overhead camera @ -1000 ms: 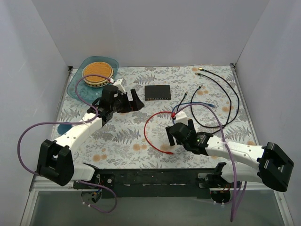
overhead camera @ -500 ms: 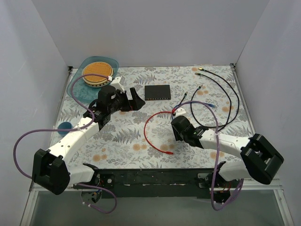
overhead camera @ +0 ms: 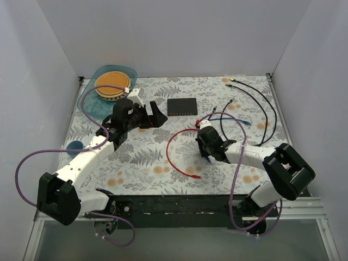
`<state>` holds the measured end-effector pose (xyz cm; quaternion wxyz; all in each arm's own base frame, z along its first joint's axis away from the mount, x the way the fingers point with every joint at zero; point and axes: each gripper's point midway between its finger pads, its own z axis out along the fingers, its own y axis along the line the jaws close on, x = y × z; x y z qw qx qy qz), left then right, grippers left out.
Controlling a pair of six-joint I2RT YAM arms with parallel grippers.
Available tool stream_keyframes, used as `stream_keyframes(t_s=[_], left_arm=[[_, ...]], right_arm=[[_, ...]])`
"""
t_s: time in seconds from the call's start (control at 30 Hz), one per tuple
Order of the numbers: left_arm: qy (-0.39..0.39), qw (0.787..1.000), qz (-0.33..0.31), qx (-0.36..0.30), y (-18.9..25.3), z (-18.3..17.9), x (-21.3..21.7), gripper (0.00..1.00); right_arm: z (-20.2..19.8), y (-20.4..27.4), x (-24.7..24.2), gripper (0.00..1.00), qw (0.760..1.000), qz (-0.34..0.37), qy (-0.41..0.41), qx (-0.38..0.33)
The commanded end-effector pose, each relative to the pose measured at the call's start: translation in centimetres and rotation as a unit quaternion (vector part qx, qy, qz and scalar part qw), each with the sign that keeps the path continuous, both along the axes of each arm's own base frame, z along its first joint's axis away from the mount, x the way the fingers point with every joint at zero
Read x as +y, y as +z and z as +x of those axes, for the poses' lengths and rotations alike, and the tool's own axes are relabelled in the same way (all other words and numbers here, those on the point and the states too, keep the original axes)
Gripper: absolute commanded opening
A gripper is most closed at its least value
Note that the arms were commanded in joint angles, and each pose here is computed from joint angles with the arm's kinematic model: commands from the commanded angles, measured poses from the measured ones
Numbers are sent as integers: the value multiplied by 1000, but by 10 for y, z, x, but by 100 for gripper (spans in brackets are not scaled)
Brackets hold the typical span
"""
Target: Insert the plug into the switch port
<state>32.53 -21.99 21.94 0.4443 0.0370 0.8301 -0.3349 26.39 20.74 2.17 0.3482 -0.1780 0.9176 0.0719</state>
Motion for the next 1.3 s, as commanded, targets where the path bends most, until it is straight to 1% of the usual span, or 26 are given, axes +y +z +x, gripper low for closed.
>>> stream_keyframes(t_s=[0.0, 0.1, 0.13, 0.2, 0.27, 0.3, 0.33, 0.4, 0.43, 0.47, 0.5, 0.53, 0.57, 0.63, 0.7, 0.77, 0.87, 0.93, 0.97, 1.03, 1.07, 1.1, 1.13, 1.17, 1.2, 1.27], left_arm=[[-16, 1000, 3, -11, 1, -7, -1, 98], [-17, 1000, -4, -19, 5, -9, -1, 98], [-17, 1000, -7, -21, 5, -10, -1, 98], [-21, 999, -15, -24, 8, -11, -3, 98], [-26, 999, -23, -28, 12, -12, -5, 98], [-32, 999, -28, -29, 14, -13, -7, 98], [-35, 998, -36, -31, 16, -13, -9, 98], [-42, 997, -48, -37, 22, -16, -12, 98], [-50, 996, -62, -42, 27, -18, -16, 98], [-52, 996, -67, -40, 28, -20, -17, 98], [-59, 994, -80, -51, 36, -21, -21, 98], [-71, 990, -100, -62, 46, -24, -26, 98], [-80, 988, -110, -65, 50, -27, -29, 98], [-97, 983, -132, -82, 62, -32, -37, 98], [-110, 980, -143, -80, 65, -36, -42, 98], [-113, 981, -142, -75, 61, -35, -45, 98], [-116, 982, -137, -63, 53, -34, -49, 98], [-118, 983, -128, -49, 48, -33, -53, 98], [-112, 986, -116, -30, 36, -28, -56, 97], [-110, 990, -83, -5, 26, -24, -64, 94], [-104, 992, -61, 28, 6, -20, -68, 93], [-87, 994, -27, 62, -15, -20, -67, 91], [-83, 994, -20, 63, -9, -15, -71, 89], [-79, 994, -7, 77, -17, -14, -74, 88], [-75, 991, 16, 106, -37, -14, -77, 87], [-70, 990, 28, 116, -43, -10, -83, 82]], right_arm=[[-15, 9, 29, 1, 995, 51, 74, 39], [-9, 59, 47, 1, 990, 102, 97, 4], [-5, 93, 55, 1, 985, 132, 106, -28], [-3, 128, 57, 1, 980, 154, 108, -58], [0, 182, 54, 1, 969, 192, 101, -117], [0, 199, 51, 1, 964, 205, 97, -136], [-1, 229, 43, 1, 955, 228, 80, -171], [-5, 258, 33, 1, 942, 253, 66, -208], [-10, 283, 22, 1, 928, 282, 49, -240], [-13, 287, 17, 1, 922, 294, 42, -249], [-16, 293, 11, 1, 915, 306, 34, -262], [-22, 316, 5, 1, 894, 337, 33, -293], [-24, 309, 3, 1, 893, 342, 29, -291], [-27, 310, 1, 1, 890, 346, 30, -295], [-25, 299, 1, 1, 902, 325, 29, -281], [-22, 278, 4, 1, 921, 293, 34, -254], [-21, 251, 11, 1, 939, 257, 57, -223], [-22, 238, 16, 9, 945, 248, 64, -202], [-21, 233, 15, 16, 948, 245, 60, -196], [-21, 220, 13, 27, 954, 235, 48, -181], [-21, 218, 12, 36, 954, 236, 45, -179], [-22, 215, 11, 42, 955, 234, 42, -176], [-22, 212, 10, 47, 956, 234, 39, -173], [-23, 206, 9, 51, 958, 229, 38, -167], [-24, 203, 9, 52, 959, 227, 39, -162], [-25, 190, 7, 52, 965, 214, 34, -146]])
